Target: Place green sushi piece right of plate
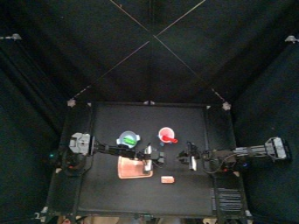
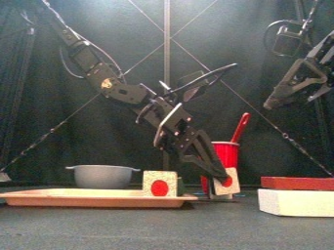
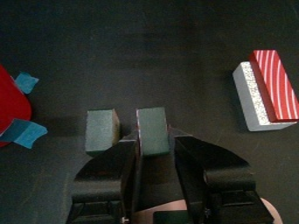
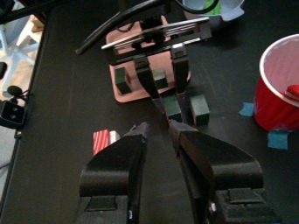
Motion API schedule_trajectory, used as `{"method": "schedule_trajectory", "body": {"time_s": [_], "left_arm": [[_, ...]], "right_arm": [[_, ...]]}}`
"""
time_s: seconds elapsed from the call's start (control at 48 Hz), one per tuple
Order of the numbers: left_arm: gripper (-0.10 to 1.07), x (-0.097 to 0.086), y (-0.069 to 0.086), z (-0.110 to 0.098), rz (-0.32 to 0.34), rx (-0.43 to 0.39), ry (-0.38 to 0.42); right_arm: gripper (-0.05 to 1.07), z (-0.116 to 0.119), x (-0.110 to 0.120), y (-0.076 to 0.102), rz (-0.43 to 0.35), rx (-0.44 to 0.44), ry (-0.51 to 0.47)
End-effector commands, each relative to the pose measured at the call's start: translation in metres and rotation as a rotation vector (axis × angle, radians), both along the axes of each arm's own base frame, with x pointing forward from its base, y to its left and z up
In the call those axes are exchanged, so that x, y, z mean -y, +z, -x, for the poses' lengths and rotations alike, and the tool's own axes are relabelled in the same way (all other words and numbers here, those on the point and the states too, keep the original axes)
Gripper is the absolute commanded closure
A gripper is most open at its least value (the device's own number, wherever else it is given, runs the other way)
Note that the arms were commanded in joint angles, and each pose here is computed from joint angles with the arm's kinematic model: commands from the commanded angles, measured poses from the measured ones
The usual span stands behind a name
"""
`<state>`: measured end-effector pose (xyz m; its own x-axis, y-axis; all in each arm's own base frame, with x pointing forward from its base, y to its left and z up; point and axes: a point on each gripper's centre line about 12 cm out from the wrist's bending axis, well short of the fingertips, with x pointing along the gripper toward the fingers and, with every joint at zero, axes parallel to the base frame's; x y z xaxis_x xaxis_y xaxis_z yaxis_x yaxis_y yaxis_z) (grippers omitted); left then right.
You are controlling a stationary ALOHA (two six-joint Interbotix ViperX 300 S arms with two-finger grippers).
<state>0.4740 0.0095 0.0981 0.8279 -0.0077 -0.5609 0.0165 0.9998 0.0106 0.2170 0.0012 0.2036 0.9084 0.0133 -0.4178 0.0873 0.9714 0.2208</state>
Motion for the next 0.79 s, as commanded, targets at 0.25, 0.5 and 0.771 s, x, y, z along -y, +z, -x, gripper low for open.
{"method": "schedule_trajectory", "body": {"time_s": [0.25,0.5,0.771], "left_arm": [[0.20,-0.0002,0.0127,-0.0069,0.003,0.038,0.002],[0.20,0.0015,0.0166,-0.0079,-0.005,0.047,-0.008],[0.20,0.0024,0.0205,-0.0087,-0.012,0.056,-0.016]], "right_arm": [[0.34,-0.0022,-0.0003,0.0039,-0.003,0.015,0.002],[0.34,-0.0022,-0.0003,0.0039,-0.003,0.015,0.002],[0.34,-0.0022,-0.0003,0.0039,-0.003,0.015,0.002]]}}
